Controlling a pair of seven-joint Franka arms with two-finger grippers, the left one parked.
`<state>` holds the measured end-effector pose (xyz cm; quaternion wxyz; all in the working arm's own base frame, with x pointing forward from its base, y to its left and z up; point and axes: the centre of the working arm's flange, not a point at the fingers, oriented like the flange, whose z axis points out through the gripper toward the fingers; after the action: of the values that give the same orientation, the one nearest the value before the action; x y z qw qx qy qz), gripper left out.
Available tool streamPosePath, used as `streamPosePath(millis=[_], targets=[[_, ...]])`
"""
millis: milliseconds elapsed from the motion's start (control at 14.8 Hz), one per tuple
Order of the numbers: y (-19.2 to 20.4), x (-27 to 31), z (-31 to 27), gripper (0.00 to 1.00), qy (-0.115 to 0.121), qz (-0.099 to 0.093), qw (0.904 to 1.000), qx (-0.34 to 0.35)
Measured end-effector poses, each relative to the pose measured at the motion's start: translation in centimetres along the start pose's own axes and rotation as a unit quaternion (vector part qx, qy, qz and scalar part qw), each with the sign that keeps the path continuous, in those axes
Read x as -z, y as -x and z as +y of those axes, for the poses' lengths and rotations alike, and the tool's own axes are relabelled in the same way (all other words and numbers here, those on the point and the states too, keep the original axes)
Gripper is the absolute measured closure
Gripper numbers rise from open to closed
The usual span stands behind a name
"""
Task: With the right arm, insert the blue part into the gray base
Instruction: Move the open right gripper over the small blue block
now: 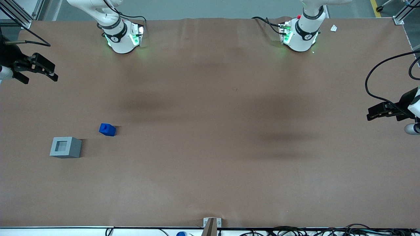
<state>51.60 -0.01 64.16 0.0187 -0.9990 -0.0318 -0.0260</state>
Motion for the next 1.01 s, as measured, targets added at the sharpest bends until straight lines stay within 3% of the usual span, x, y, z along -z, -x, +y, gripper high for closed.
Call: streamPosePath(millis=[541, 1014], targets=[[-0.9, -1.8, 0.2, 0.00, -0.001, -0.012, 0.9999, -0.002], [-5.8, -13.3, 1.0, 0.00, -0.003, -0.066, 0.9978, -0.005]])
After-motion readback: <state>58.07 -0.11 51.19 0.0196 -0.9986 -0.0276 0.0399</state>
